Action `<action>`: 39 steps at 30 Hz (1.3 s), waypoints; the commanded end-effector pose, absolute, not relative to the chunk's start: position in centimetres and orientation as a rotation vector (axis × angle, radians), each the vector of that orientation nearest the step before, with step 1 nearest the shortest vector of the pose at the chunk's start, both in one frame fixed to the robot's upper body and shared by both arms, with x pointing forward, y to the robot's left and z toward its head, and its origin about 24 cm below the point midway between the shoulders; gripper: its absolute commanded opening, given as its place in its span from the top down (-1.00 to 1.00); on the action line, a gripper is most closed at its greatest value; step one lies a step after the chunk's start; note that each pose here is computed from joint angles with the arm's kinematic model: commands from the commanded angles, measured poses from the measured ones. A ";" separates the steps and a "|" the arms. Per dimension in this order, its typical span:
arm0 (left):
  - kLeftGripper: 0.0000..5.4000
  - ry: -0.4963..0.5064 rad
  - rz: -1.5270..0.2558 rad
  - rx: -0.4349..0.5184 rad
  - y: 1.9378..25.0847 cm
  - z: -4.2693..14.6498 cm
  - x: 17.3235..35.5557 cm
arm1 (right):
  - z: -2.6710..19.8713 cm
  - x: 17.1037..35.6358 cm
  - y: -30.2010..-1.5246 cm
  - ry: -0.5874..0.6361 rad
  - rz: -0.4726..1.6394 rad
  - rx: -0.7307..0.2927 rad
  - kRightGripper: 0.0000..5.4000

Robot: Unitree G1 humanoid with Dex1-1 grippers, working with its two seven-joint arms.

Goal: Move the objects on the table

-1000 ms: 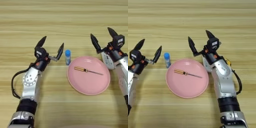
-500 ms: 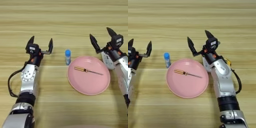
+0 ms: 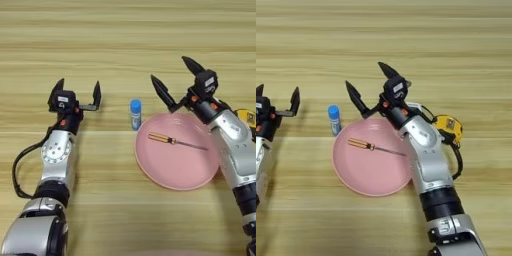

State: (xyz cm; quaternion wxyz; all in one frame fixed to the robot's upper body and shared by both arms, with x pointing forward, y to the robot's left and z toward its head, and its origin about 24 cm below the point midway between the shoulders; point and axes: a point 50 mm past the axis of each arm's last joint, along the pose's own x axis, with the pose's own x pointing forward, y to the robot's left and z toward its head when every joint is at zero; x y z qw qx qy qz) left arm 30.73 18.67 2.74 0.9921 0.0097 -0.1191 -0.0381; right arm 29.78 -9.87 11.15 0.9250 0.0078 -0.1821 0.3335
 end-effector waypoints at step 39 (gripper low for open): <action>-1.00 -0.249 -0.073 0.030 18.5 2.9 31.2 | 5.7 30.6 -4.9 0.030 0.907 -0.081 0.00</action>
